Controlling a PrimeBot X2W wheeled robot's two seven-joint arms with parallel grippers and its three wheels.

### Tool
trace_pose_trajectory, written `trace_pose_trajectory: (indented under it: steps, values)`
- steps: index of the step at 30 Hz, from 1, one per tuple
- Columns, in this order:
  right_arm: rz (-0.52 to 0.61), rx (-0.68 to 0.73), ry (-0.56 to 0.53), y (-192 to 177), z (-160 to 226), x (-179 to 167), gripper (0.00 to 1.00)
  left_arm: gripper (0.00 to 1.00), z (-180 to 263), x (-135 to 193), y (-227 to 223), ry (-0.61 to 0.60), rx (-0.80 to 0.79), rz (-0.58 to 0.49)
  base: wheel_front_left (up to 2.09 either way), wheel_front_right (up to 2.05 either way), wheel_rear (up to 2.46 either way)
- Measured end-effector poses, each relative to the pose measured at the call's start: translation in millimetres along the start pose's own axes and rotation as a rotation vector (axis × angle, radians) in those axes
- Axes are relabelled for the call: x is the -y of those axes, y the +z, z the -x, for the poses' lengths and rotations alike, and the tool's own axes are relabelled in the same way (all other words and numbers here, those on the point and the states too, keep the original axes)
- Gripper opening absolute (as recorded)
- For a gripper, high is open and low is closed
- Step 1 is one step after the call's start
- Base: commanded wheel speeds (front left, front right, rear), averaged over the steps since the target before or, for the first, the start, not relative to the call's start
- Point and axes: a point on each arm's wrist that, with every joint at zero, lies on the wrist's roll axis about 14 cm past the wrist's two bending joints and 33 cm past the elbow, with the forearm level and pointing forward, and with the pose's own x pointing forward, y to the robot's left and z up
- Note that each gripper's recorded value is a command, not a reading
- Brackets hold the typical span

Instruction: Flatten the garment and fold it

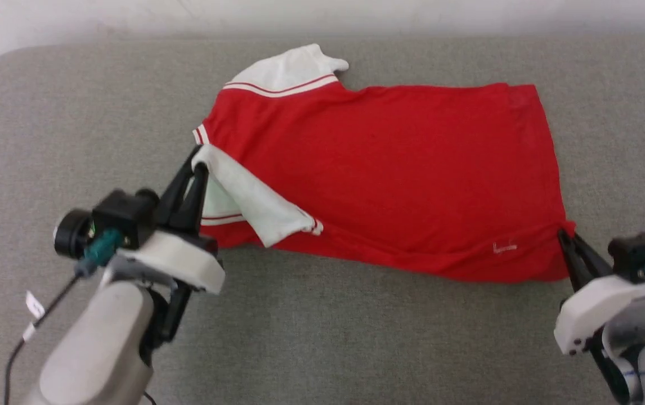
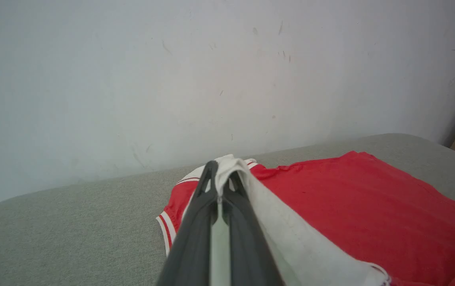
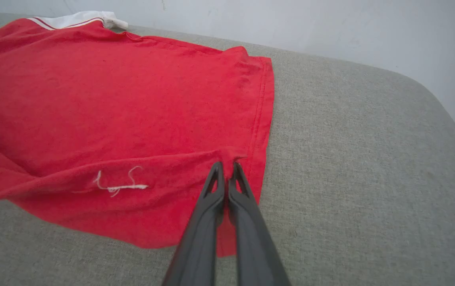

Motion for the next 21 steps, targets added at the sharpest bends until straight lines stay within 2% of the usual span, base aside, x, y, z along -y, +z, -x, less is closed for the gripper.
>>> trace_pose_trajectory:
  steps: [5, 11, 16, 21]
  values:
    - [0.019, -0.044, 0.003, 4.6, -22.1, 8.8, 0.0, 0.0, -34.5, -13.2, -17.1, -0.038, -0.095, -0.033, 0.0, 0.0, 0.0]
    - [0.01, -0.175, -0.018, -11.5, -45.6, 26.1, 0.0, 0.0, -61.8, -31.3, -53.7, -0.062, -0.26, -0.081, 0.0, 0.0, 0.0]
    - [-0.004, -0.294, -0.004, -30.3, -59.4, 27.6, 0.0, 0.0, -57.0, -49.0, -111.0, -0.071, -0.497, -0.095, 0.0, 0.0, 0.0]
    - [-0.033, -0.398, 0.016, -44.1, -68.0, 27.1, 0.0, 0.0, -35.6, -55.9, -164.5, -0.055, -0.765, 0.001, 0.0, 0.0, 0.0]
